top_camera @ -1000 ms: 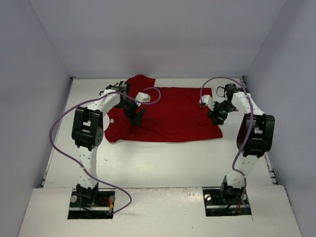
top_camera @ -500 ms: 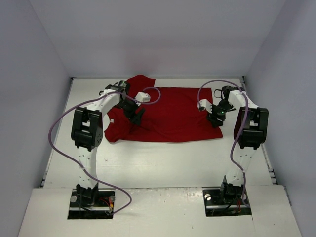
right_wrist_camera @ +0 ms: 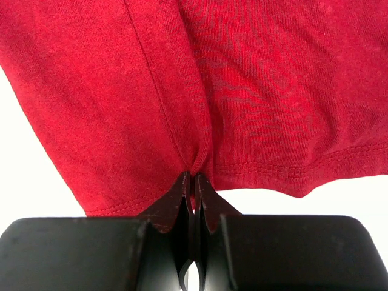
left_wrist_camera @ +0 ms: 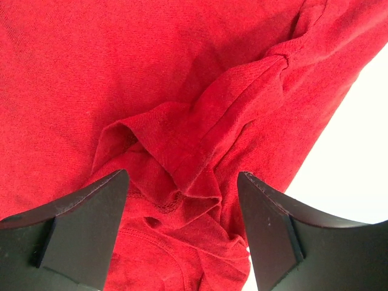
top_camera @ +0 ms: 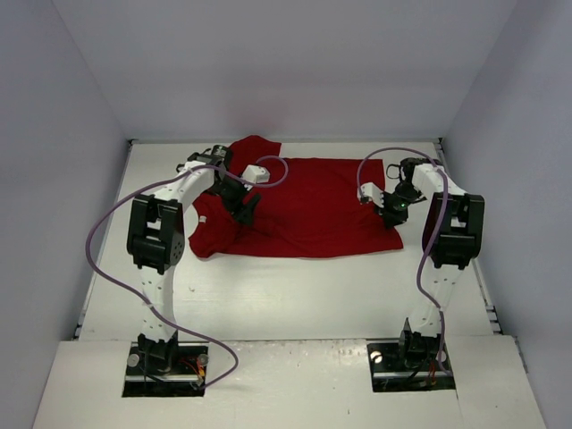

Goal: Fold and stack the t-shirts
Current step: Fold the flattened tshirt in 1/3 of the way

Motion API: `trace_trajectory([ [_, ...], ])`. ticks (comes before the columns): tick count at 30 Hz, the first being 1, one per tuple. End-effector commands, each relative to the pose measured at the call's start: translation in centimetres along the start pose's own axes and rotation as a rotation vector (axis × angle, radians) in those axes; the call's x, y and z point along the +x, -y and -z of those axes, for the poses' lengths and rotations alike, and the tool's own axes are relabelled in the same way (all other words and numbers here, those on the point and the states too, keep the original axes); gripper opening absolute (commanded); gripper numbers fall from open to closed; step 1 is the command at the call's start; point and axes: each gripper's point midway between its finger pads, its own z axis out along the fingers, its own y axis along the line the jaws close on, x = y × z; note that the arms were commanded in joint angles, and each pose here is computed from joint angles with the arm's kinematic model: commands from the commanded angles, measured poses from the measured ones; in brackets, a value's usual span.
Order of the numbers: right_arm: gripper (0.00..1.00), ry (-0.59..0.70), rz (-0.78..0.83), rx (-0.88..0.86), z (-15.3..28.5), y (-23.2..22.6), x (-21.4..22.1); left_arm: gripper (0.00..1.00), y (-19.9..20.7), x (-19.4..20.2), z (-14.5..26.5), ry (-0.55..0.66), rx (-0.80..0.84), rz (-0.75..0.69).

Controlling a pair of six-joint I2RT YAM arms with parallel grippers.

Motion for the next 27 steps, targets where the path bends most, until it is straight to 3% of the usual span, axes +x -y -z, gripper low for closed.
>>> trace_trajectory([
  [1, 0.0, 0.004, -0.004, 0.053, 3.7, 0.1, -1.1, 0.7, 0.6, -2.2, 3.6, 0.064, -0.052, -0.056],
  [6, 0.0, 0.032, 0.02, 0.097, 6.1, -0.5, -2.5, 0.7, -0.1, -2.2, 3.9, 0.056, -0.079, -0.053],
  [16, 0.0, 0.014, 0.014, 0.06, 5.3, -1.4, -1.8, 0.68, -1.2, -3.0, 3.0, 0.045, -0.084, -0.067],
  [19, 0.0, 0.015, 0.011, 0.055, 5.1, -1.5, -1.8, 0.6, -0.8, -3.3, 3.1, 0.055, -0.072, -0.079],
  [22, 0.0, 0.016, 0.004, 0.05, 4.9, -1.5, -1.7, 0.46, 0.1, -3.4, 3.1, 0.057, -0.04, -0.092],
  [27, 0.0, 0.017, 0.001, 0.05, 5.0, -1.5, -1.6, 0.48, 1.2, -2.8, 2.7, 0.035, -0.003, -0.108],
])
